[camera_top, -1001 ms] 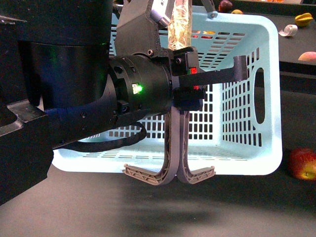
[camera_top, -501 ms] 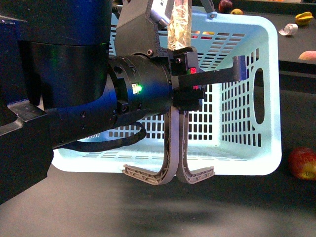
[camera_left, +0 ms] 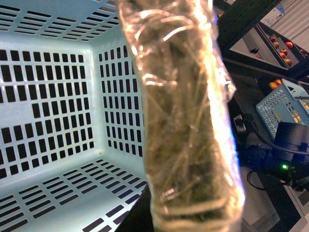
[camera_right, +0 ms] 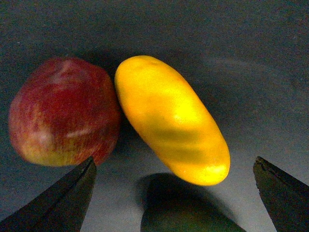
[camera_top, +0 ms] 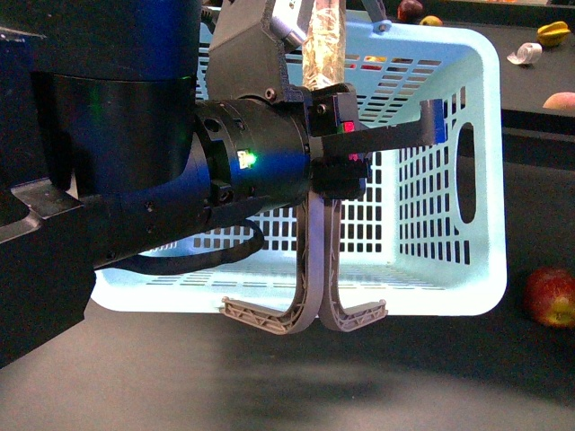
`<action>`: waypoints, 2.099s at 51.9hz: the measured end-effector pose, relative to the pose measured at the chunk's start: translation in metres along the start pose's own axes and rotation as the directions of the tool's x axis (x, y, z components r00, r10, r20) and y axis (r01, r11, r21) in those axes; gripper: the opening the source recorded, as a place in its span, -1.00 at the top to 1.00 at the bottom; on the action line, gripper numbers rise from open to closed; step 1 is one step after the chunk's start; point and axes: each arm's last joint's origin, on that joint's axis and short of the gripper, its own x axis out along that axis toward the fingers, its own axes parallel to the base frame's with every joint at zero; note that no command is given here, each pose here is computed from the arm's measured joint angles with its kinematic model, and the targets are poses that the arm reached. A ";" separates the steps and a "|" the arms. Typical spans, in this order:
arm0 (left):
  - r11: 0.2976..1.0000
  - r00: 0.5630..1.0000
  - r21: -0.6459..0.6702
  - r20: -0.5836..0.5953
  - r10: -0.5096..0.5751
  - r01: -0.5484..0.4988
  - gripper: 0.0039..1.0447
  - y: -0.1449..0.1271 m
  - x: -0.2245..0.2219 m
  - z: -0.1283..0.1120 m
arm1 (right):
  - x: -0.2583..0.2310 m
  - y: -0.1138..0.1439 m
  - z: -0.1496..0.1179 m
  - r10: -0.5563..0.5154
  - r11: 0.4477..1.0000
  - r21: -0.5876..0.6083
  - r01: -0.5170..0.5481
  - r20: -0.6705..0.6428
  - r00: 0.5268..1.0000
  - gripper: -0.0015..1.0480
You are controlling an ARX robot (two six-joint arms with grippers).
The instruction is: Pick mango with right arm and hold basket with left
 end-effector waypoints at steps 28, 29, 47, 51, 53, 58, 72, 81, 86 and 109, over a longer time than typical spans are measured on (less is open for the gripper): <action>1.000 1.000 0.000 0.000 0.000 0.000 0.92 0.000 0.000 0.000 | 0.049 -0.003 0.013 -0.053 0.999 -0.002 0.053 -0.051 0.997 -0.85; 1.000 1.000 0.000 0.000 0.000 0.000 0.92 0.000 0.000 0.000 | 0.051 -0.002 0.012 -0.055 0.998 -0.003 0.055 -0.056 0.997 -0.85; 1.000 1.000 0.000 0.000 0.000 0.000 0.92 0.000 0.000 0.000 | 0.069 0.000 0.009 -0.067 0.998 -0.004 0.067 -0.076 0.995 -0.85; 1.000 1.000 0.000 0.000 0.000 0.000 0.92 0.000 0.000 0.000 | 0.072 0.000 0.009 -0.069 0.998 -0.002 0.069 -0.077 0.995 -0.85; 1.000 1.000 0.000 0.000 0.000 0.000 0.92 0.000 0.000 0.000 | 0.073 0.001 0.010 -0.070 0.998 -0.003 0.070 -0.077 0.995 -0.85; 1.000 1.000 0.000 0.000 0.000 0.000 0.92 0.000 0.000 0.000 | 0.076 0.001 0.012 -0.073 0.997 -0.003 0.073 -0.074 0.995 -0.85; 1.000 1.000 0.000 0.000 0.000 0.000 0.92 0.000 0.000 0.000 | 0.080 0.002 0.009 -0.075 0.997 -0.001 0.075 -0.080 0.994 -0.47; 1.000 1.000 0.000 0.000 0.000 0.000 0.92 0.000 0.000 0.000 | 0.080 0.002 0.007 -0.065 0.998 0.001 0.065 -0.077 0.995 -0.14; 1.000 1.000 0.000 0.000 0.000 0.000 0.92 0.000 0.000 0.000 | 0.076 0.003 0.006 -0.050 0.999 0.007 0.051 -0.072 0.996 -0.09; 1.000 1.000 0.000 0.000 0.000 0.000 0.92 0.000 0.000 0.000 | 0.005 0.015 0.046 0.149 0.987 0.052 -0.153 0.080 0.986 -0.08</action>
